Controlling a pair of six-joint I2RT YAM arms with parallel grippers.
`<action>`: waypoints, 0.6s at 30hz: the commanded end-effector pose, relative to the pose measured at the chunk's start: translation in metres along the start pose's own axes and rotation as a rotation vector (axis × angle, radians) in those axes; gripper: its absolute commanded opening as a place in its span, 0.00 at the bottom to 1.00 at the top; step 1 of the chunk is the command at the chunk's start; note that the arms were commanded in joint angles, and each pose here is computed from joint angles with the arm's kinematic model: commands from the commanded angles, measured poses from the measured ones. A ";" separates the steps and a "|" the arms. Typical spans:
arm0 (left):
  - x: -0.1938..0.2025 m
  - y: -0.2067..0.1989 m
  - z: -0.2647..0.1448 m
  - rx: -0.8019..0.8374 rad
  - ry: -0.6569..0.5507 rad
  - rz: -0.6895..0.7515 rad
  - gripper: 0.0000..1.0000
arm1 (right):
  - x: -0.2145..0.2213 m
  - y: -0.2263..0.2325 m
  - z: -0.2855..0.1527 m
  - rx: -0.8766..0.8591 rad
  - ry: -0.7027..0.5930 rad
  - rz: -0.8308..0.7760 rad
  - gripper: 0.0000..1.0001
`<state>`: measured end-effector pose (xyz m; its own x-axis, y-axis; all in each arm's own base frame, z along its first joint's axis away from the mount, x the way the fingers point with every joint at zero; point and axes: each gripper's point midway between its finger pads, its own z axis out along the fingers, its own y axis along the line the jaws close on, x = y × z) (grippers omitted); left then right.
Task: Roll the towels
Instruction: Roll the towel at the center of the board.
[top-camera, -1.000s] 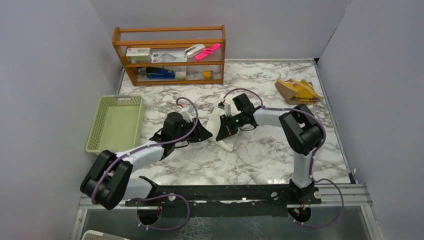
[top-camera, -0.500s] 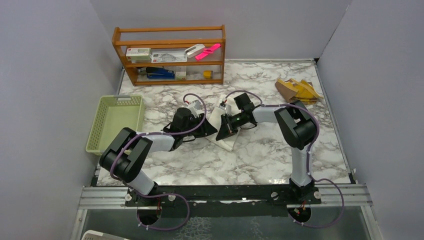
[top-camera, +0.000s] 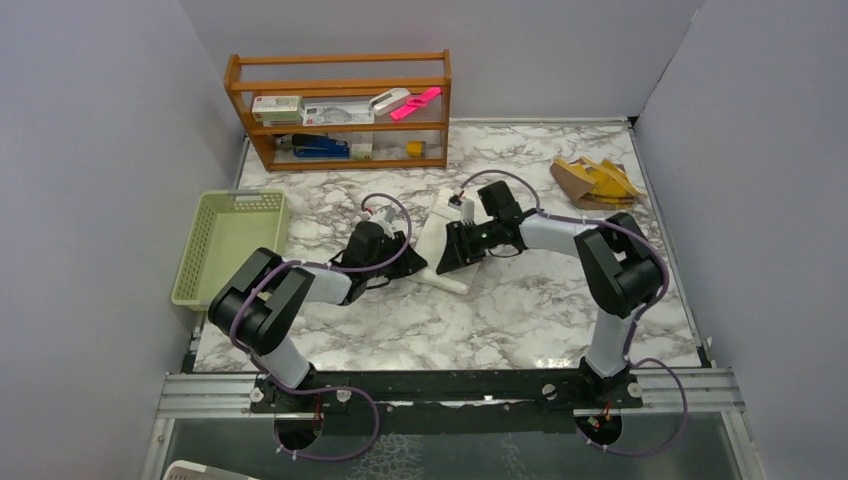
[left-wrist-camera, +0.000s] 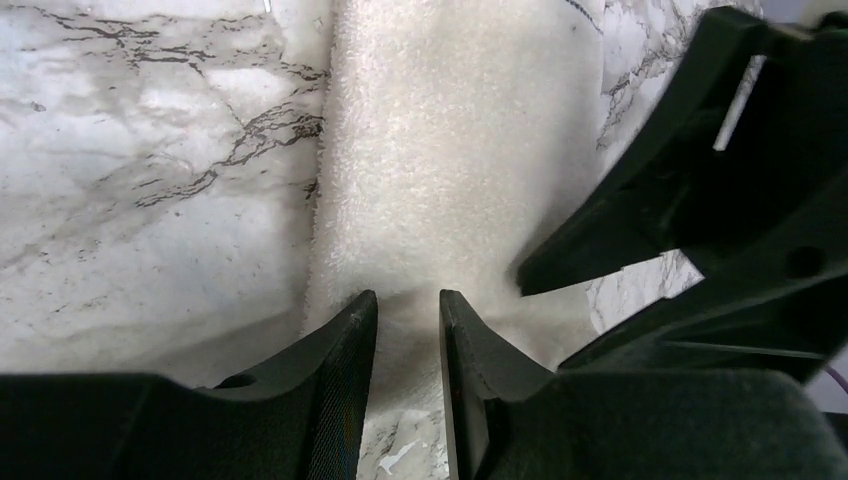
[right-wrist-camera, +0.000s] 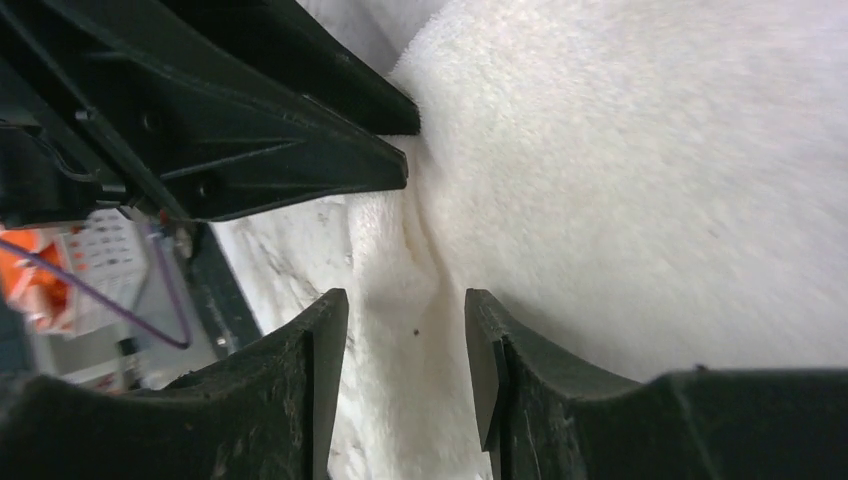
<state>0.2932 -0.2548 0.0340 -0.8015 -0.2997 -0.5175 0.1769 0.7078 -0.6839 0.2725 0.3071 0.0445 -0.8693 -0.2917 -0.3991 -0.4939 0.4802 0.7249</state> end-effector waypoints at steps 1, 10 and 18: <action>0.010 0.022 0.004 -0.090 -0.021 0.010 0.33 | -0.025 -0.011 -0.033 0.222 -0.140 -0.149 0.48; 0.033 0.035 0.014 -0.127 0.028 -0.003 0.32 | -0.005 0.046 -0.065 0.315 -0.463 -0.603 0.52; 0.035 0.035 0.017 -0.123 0.039 0.004 0.32 | 0.019 0.033 -0.053 0.278 -0.462 -0.714 0.59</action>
<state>0.3031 -0.2689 0.0282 -0.7561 -0.3318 -0.5641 0.2003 0.7032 -0.6822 0.2250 0.2678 0.0765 -0.3997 -0.2962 -0.8675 -0.8227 0.5333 0.1970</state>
